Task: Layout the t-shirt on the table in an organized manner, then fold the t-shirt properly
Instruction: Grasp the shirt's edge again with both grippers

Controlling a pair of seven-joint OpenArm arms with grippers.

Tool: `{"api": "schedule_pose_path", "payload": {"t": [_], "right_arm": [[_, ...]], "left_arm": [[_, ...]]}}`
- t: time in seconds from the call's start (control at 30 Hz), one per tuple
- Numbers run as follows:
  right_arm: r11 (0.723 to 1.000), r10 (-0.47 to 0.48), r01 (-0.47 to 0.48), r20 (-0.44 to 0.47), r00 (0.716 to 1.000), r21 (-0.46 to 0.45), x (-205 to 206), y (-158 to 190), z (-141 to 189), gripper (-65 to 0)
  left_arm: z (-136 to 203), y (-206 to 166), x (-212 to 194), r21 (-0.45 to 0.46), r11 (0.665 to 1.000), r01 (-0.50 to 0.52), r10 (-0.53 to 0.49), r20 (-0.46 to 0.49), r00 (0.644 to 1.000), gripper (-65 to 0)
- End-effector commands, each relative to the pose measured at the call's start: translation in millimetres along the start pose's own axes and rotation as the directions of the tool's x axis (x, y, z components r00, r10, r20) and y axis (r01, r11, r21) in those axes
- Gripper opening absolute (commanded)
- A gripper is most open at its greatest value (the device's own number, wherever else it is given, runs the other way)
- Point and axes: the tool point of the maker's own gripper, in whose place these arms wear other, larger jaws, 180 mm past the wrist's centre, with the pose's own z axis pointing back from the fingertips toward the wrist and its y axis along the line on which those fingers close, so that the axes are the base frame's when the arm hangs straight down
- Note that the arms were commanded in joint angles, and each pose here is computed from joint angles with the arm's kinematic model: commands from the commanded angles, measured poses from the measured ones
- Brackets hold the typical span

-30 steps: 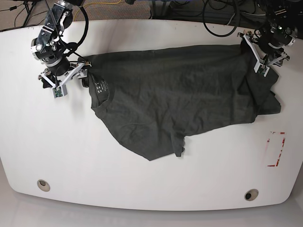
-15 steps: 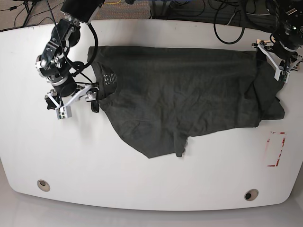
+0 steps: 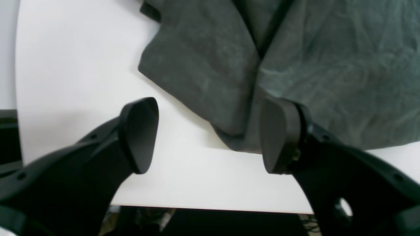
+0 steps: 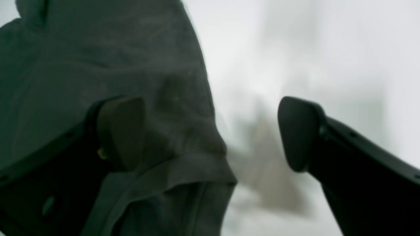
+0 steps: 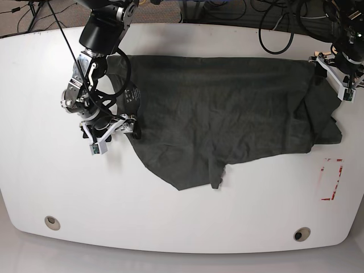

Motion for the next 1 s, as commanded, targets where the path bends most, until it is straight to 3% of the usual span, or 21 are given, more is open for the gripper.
{"api": "schedule_pose_path", "payload": {"t": [0.0, 0.27, 0.57, 0.77, 0.9, 0.97], "right_arm": [[1.0, -0.004, 0.002, 0.082, 0.997, 0.019, 25.6, 1.0, -3.0, -4.4], [0.999, -0.021, 0.019, 0.069, 0.997, 0.035, 17.6, 4.5, -9.6, -4.4], [0.99, 0.055, -0.056, 0.006, 0.998, 0.132, -1.7, 50.8, -24.7, -4.4], [0.987, 0.045, -0.046, 0.014, 0.999, 0.152, -0.2, 63.3, -28.7, -4.9], [0.987, 0.041, -0.046, 0.039, 0.998, 0.153, 5.0, 63.6, -28.6, -12.8], [0.987, 0.04, -0.048, 0.054, 0.998, 0.152, 7.7, 63.5, -28.5, -20.9]], "left_arm": [[6.9, 12.7, 15.5, 0.034, 0.999, 0.008, -0.01, 0.054, 0.998, -20.4], [16.0, 45.5, 35.3, 0.125, 0.99, -0.061, 0.045, 0.13, 0.991, -20.4], [23.9, 80.0, 65.8, 0.225, 0.972, -0.068, 0.025, 0.188, 0.982, -20.4], [24.6, 92.9, 76.8, 0.274, 0.959, -0.076, 0.022, 0.195, 0.981, -20.4], [24.0, 99.1, 82.4, 0.297, 0.951, -0.083, 0.024, 0.197, 0.98, -20.4], [20.8, 103.3, 82.1, 0.305, 0.948, -0.092, 0.035, 0.188, 0.982, -20.4]]}}
